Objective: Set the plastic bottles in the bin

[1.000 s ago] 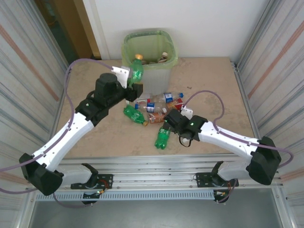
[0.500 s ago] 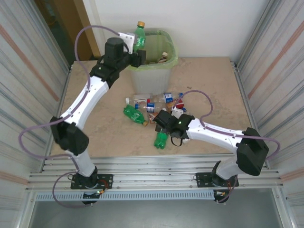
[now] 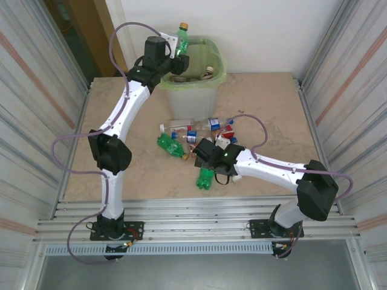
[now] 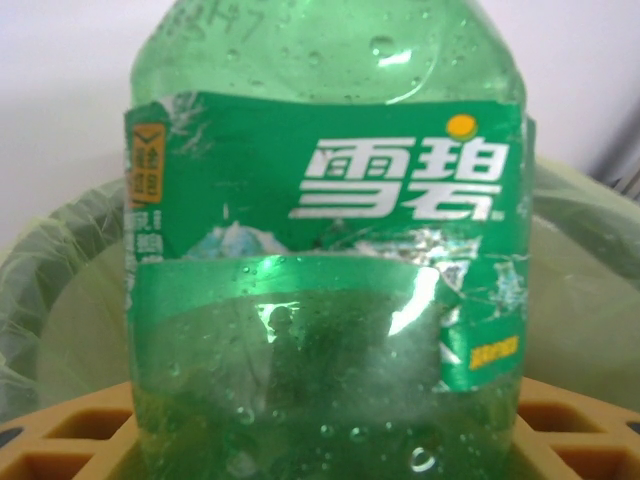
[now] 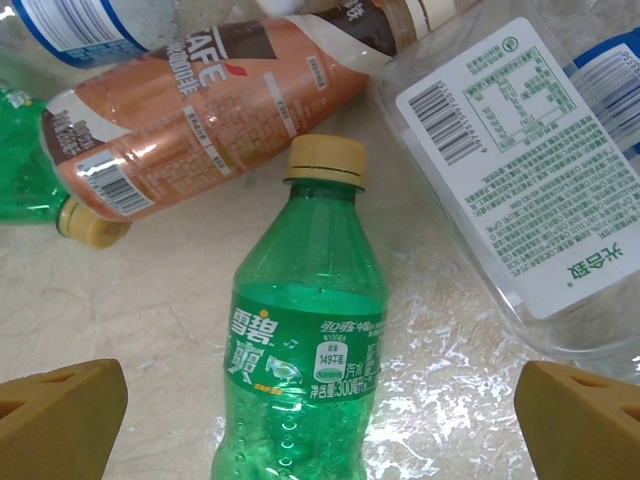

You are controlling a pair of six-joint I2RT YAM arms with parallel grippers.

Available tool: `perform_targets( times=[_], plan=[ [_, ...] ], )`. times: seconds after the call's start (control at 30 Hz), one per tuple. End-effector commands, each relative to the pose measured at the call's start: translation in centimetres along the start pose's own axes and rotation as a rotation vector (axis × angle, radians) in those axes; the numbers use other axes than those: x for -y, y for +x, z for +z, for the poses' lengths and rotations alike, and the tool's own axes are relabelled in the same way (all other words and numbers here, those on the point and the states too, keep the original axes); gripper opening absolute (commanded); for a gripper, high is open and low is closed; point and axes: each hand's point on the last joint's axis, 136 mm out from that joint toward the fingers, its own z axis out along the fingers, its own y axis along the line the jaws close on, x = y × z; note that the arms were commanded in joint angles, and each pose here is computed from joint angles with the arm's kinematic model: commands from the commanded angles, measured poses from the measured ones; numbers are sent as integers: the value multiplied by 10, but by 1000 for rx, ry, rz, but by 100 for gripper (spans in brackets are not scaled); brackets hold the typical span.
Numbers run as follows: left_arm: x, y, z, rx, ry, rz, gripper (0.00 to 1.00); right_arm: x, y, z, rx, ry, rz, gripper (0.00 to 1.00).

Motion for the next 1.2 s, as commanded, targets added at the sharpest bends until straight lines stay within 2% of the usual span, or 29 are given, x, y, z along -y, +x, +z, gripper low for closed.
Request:
perform_targets(
  times=[0.0, 0.37, 0.53, 0.83, 0.93, 1.17],
  plan=[
    [-11, -2, 2, 0, -1, -10, 44, -6, -1, -1, 2, 4, -14, 98],
    [-32, 12, 19, -32, -45, -13, 53, -4, 1, 1, -7, 11, -1, 98],
    [-29, 13, 20, -33, -25, -24, 56, -3, 3, 3, -12, 16, -1, 98],
    [-13, 9, 5, -32, 22, -23, 57, -1, 7, 7, -19, 21, -2, 98],
    [-9, 10, -1, -38, 7, 3, 58, -1, 7, 8, -21, 21, -2, 98],
    [-9, 19, -3, -66, -73, 79, 67, 1, 13, 12, -37, 24, -5, 98]
  ],
)
